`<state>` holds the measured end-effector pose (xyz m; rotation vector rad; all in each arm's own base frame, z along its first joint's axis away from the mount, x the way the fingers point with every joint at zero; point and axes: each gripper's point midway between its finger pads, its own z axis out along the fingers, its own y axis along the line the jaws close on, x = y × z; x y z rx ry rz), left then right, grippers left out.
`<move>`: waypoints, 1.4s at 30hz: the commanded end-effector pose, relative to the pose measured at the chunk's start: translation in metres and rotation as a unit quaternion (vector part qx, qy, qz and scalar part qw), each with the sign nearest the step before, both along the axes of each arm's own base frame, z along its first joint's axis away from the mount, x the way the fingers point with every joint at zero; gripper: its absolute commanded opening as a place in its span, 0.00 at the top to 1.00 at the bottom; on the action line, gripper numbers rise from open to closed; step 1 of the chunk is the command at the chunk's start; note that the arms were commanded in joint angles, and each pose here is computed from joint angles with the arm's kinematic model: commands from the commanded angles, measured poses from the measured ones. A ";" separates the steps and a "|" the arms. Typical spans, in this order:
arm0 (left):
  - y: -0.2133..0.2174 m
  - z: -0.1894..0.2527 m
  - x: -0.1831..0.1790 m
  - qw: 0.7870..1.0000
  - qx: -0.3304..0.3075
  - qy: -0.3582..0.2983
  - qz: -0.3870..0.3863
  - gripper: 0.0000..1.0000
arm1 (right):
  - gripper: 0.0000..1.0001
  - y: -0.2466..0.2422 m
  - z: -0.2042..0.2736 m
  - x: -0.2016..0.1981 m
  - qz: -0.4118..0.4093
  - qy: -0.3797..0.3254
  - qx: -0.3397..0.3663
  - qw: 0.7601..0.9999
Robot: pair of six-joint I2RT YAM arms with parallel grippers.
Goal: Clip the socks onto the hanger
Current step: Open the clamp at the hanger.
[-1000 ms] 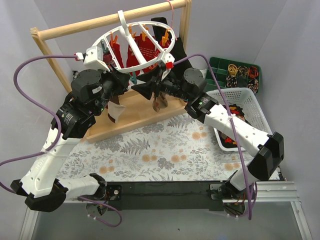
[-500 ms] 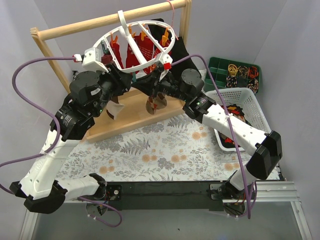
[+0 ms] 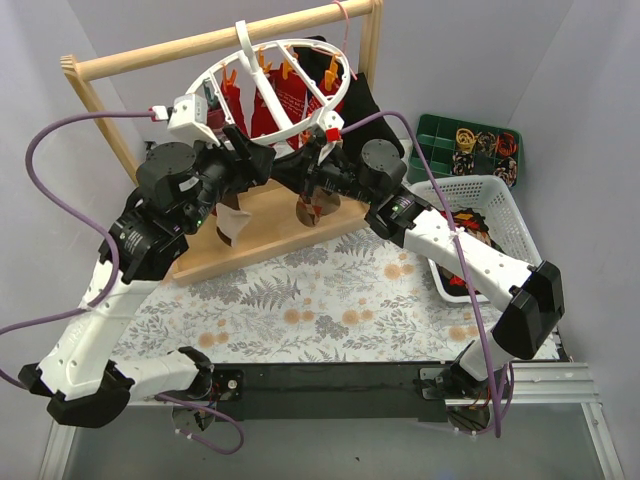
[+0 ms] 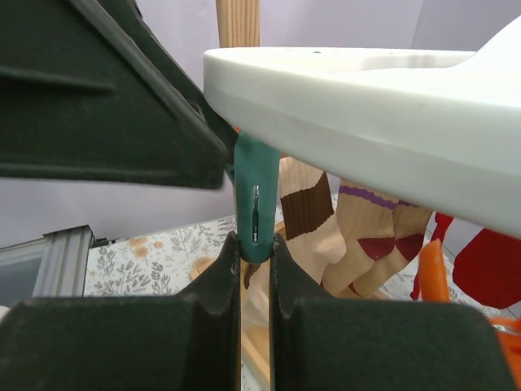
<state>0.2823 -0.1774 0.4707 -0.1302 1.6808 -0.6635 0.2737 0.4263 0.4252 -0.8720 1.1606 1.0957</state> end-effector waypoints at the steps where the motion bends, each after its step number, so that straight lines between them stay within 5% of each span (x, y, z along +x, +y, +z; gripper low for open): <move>1: -0.001 0.001 0.006 0.999 0.033 -0.013 -0.001 0.42 | 0.99 -0.004 0.017 -0.002 -0.003 -0.024 0.021 0.999; 17: -0.001 0.011 0.020 0.996 0.061 -0.064 0.012 0.47 | 0.99 -0.001 0.010 -0.002 0.001 -0.017 0.016 1.000; 32: -0.002 0.005 0.026 0.995 0.063 -0.072 0.020 0.84 | 0.99 -0.002 -0.007 -0.003 0.001 -0.002 -0.001 1.000; 37: -0.001 -0.007 0.026 0.995 0.072 -0.068 0.020 1.00 | 0.68 -0.012 -0.024 -0.008 -0.007 0.017 -0.021 1.000; 42: -0.001 -0.021 0.029 0.993 0.093 -0.072 0.019 1.00 | 0.42 -0.031 -0.042 -0.025 -0.007 0.047 -0.055 0.997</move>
